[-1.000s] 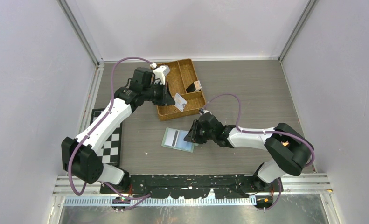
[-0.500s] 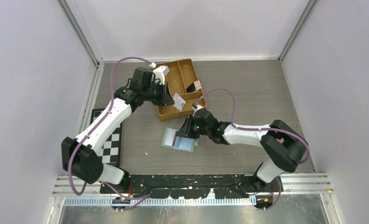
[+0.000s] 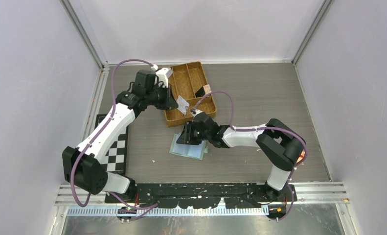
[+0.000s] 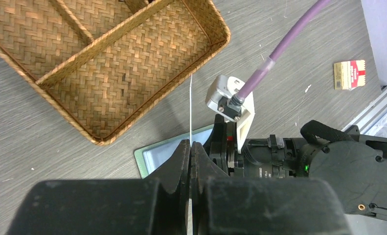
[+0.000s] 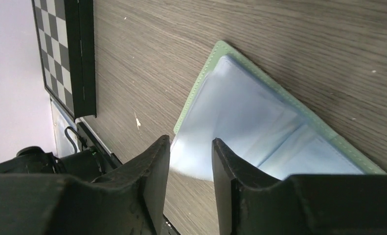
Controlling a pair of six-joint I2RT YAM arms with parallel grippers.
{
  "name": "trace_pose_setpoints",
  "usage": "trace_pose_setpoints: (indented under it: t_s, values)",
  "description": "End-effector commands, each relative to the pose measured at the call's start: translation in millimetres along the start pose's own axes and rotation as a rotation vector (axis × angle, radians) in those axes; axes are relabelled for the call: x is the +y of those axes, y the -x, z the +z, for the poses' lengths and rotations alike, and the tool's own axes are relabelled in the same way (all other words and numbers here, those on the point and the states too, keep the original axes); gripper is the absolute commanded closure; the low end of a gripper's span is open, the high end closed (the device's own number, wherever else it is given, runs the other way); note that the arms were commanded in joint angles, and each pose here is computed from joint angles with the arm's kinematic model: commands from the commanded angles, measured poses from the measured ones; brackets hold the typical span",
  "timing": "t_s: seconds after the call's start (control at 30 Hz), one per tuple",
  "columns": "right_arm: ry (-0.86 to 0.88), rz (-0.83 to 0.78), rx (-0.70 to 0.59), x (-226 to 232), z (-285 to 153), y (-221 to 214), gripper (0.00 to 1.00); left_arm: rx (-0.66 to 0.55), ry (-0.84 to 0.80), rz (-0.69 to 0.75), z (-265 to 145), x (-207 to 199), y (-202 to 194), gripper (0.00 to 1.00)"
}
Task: Put the credit cards into the card holder
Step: Insert the credit card into the card holder.
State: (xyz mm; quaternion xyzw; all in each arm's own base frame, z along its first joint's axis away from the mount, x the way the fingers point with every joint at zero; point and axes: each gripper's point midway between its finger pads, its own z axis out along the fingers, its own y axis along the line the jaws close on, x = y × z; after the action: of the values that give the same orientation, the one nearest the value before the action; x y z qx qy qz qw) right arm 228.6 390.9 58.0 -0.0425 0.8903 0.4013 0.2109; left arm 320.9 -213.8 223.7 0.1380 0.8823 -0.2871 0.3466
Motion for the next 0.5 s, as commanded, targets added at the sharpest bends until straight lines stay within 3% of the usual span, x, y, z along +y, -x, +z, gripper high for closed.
trace_pose_setpoints:
  t_s: [0.0,0.13,0.33,0.47]
  values:
    - [0.052,-0.084,-0.053,27.3,-13.4,16.8,0.51,-0.054,0.015,0.019,-15.1,2.6,11.5,1.00]
    - [-0.030,-0.132,-0.103,12.1,-44.0,26.4,0.30,-0.051,-0.017,0.029,-14.8,0.0,12.3,1.00]
    - [-0.061,-0.147,-0.112,-33.0,-106.0,48.1,0.24,-0.006,-0.151,0.065,-11.5,-19.4,6.7,1.00]
    - [0.052,-0.196,-0.075,-23.3,-154.3,58.8,0.23,0.085,-0.321,0.088,-10.6,-42.8,-6.1,1.00]
